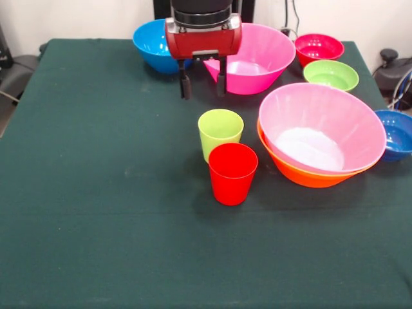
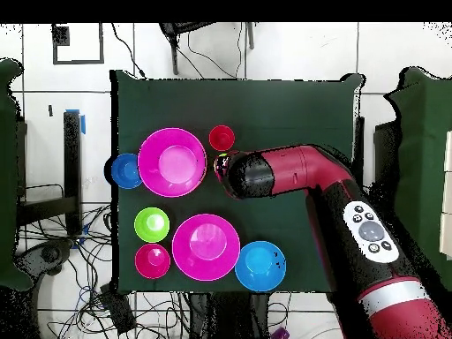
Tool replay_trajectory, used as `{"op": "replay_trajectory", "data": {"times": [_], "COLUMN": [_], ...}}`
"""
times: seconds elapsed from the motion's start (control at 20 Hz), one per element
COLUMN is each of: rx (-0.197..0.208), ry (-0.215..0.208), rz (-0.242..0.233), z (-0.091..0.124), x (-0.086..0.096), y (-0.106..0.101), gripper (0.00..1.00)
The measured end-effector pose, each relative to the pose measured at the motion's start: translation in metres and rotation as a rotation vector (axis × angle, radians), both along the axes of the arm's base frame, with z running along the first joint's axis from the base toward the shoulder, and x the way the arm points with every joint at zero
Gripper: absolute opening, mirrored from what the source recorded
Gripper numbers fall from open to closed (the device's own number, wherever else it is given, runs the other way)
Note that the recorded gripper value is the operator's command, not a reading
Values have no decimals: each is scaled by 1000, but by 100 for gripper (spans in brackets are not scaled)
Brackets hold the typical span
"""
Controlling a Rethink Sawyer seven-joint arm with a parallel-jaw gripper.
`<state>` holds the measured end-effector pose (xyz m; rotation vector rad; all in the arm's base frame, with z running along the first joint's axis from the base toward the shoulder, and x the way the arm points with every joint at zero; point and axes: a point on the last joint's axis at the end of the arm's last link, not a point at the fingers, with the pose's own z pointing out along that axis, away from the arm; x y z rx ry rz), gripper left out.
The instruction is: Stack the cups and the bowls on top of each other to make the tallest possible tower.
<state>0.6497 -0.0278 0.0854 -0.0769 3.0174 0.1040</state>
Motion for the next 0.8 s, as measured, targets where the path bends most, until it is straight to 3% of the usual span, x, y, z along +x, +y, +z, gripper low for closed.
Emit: {"op": "replay_trajectory", "data": {"times": [0.4,0.8], "rx": [-6,-16], "ry": [-2,32], "rz": [15,54], "z": [-3,-22], "x": [0,-6], "y": [2,13], "gripper": [100,100]}}
